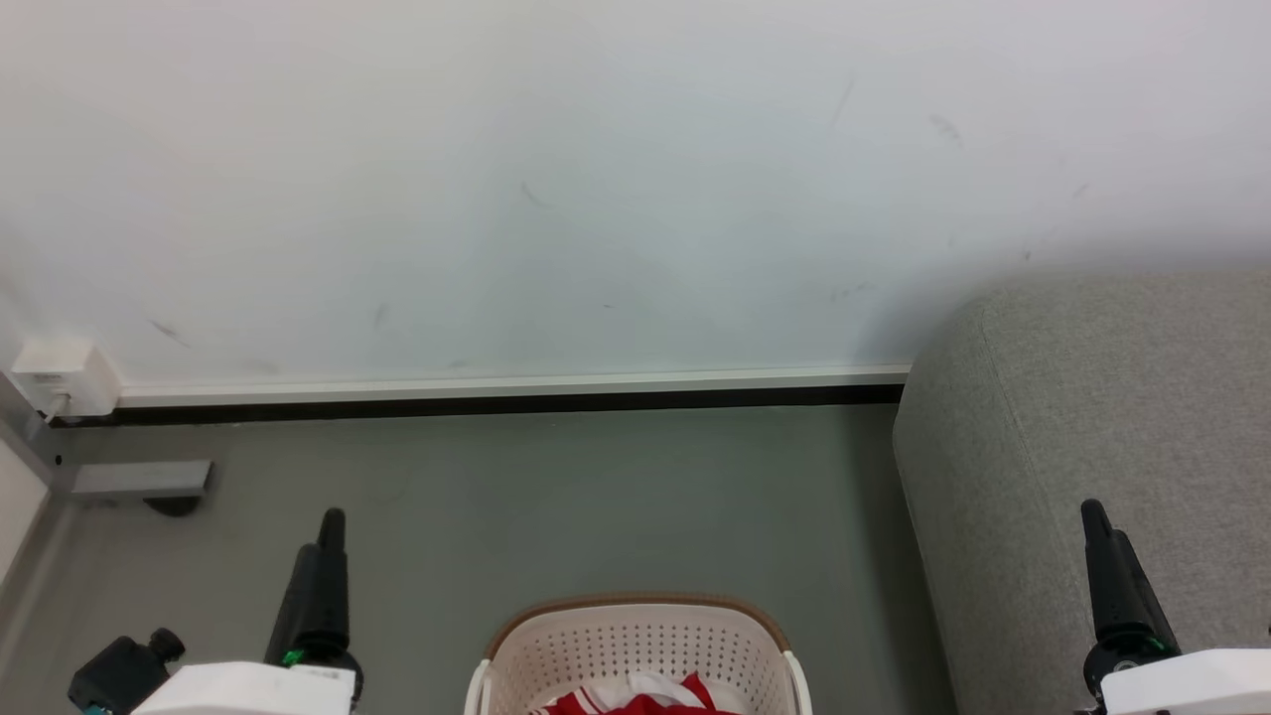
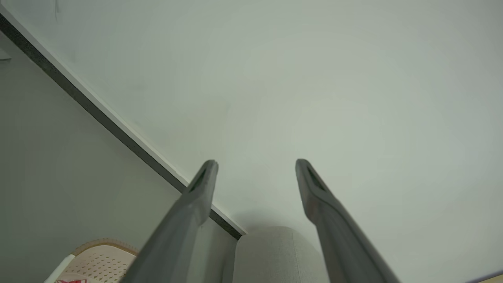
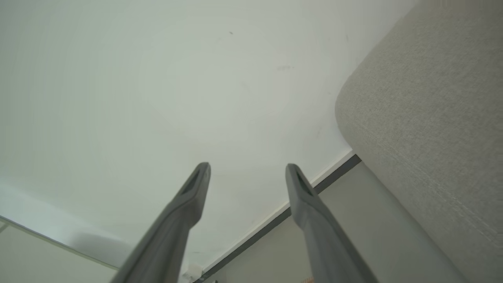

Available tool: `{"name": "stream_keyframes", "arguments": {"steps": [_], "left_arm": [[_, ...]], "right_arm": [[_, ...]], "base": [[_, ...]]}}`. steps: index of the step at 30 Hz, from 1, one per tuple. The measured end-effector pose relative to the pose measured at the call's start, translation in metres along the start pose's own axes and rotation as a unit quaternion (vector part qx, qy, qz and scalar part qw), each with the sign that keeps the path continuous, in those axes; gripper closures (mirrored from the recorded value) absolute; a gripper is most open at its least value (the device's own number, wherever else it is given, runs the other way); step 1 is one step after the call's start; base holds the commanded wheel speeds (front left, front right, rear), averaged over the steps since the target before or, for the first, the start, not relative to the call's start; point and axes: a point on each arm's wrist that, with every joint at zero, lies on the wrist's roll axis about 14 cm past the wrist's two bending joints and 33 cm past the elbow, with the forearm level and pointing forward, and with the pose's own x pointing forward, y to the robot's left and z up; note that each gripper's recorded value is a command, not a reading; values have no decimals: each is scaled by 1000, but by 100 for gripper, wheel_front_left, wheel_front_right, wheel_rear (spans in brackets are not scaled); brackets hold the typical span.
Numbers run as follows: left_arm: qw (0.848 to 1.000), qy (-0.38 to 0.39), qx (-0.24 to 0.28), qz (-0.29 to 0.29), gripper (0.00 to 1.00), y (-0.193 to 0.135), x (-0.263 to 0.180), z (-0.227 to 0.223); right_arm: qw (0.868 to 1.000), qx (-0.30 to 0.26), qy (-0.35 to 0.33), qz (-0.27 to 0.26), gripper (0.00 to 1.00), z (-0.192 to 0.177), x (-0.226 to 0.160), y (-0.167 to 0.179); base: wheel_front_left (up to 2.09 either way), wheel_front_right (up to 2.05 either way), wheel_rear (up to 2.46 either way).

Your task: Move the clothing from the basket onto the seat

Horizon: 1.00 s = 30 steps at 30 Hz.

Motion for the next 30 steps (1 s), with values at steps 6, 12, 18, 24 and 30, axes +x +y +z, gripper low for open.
{"name": "stream_keyframes", "arguments": {"steps": [6,12,18,24,30], "left_arm": [[997,4,72,2,0,0,-3,-4],[988,12,155,7,0,2,-5,-9],[980,8,197,8,0,0,-6,-9],[974,3,228,4,0,-2,-7,-9],[966,-2,259,0,0,-3,-8,-9]], "right_arm": [[997,-71,5,7,0,-4,-1,3],[990,-137,8,16,0,-6,-2,6],[982,-186,2,23,0,-6,-3,9],[975,-220,5,24,0,-9,-4,7],[969,-247,5,26,0,-10,-5,7]], "base": [[0,0,0],[0,0,0],[0,0,0],[0,0,0],[0,0,0]]}}
